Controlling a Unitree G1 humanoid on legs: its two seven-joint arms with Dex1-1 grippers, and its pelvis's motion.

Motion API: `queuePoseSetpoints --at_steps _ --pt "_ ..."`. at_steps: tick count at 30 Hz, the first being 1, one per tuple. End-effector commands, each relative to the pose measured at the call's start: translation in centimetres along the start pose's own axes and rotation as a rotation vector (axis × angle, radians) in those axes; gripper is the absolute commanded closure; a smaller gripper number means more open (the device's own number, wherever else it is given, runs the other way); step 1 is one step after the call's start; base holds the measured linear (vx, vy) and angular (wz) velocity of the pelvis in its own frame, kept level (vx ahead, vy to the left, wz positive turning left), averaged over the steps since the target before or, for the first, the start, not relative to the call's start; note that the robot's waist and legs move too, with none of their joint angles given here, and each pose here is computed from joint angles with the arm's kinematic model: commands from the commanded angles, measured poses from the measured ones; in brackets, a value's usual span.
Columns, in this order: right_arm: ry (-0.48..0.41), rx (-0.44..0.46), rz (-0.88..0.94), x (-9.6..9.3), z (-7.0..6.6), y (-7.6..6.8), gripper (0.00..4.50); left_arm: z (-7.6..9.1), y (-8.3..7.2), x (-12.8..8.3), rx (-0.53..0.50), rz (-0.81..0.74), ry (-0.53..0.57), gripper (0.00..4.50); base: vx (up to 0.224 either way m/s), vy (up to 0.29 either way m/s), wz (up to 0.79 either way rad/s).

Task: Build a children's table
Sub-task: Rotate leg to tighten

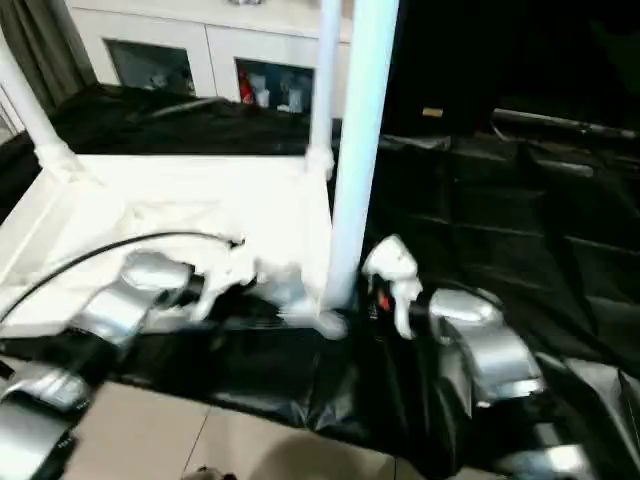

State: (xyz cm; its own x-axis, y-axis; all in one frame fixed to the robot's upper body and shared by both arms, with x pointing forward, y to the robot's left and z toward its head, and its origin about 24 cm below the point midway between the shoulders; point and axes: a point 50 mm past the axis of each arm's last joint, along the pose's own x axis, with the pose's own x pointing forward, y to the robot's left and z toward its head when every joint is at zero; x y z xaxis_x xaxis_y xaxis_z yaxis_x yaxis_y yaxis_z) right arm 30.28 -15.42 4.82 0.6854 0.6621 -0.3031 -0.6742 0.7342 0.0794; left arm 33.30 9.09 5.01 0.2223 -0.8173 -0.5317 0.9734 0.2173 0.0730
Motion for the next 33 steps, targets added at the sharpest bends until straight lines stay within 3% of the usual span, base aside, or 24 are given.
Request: queuePoseSetpoints --at_steps 1,4,7,17,19,21,25,30,31,33 --pt "0.043 0.083 -0.137 1.2 -1.5 0.5 2.37 1.3 0.2 1.9 -0.009 0.086 -0.013 4.50 0.000 0.000 0.00" --pt "0.028 0.135 -0.321 2.8 -1.6 1.2 2.42 2.7 -0.2 4.0 -0.025 0.131 -0.037 4.50 0.000 0.000 0.00" --pt "0.027 0.103 -0.351 3.4 -1.4 1.7 2.42 3.0 -0.3 4.5 -0.005 0.128 -0.035 4.50 0.000 0.000 0.00" --pt "-0.032 0.050 -0.340 3.8 -0.4 2.1 2.42 2.6 0.6 3.8 0.034 0.154 -0.010 4.50 0.000 0.000 0.00" --pt "-0.069 0.067 -0.334 3.6 0.0 1.9 1.91 2.6 0.7 3.7 0.037 0.152 -0.013 4.50 0.000 0.000 0.00" --pt "-0.072 0.079 -0.325 3.5 0.0 1.9 1.76 2.6 0.7 3.7 0.038 0.152 -0.014 4.50 0.000 0.000 0.00" --pt "-0.056 0.024 -0.329 2.7 0.3 1.3 1.35 2.6 0.7 3.6 0.050 0.137 -0.034 4.50 0.000 0.000 0.00" --pt "-0.063 0.027 -0.262 0.7 0.7 0.7 1.35 3.5 0.8 3.4 0.058 0.157 -0.127 4.50 0.000 0.000 0.00" --pt "-0.069 0.021 -0.222 -0.2 0.8 0.6 1.31 3.9 0.8 3.2 0.046 0.140 -0.164 4.05 0.000 0.000 0.00" --pt "-0.058 -0.024 -0.142 -2.1 0.9 0.3 1.31 4.3 0.9 2.7 0.030 0.115 -0.211 4.05 0.000 0.000 0.00"
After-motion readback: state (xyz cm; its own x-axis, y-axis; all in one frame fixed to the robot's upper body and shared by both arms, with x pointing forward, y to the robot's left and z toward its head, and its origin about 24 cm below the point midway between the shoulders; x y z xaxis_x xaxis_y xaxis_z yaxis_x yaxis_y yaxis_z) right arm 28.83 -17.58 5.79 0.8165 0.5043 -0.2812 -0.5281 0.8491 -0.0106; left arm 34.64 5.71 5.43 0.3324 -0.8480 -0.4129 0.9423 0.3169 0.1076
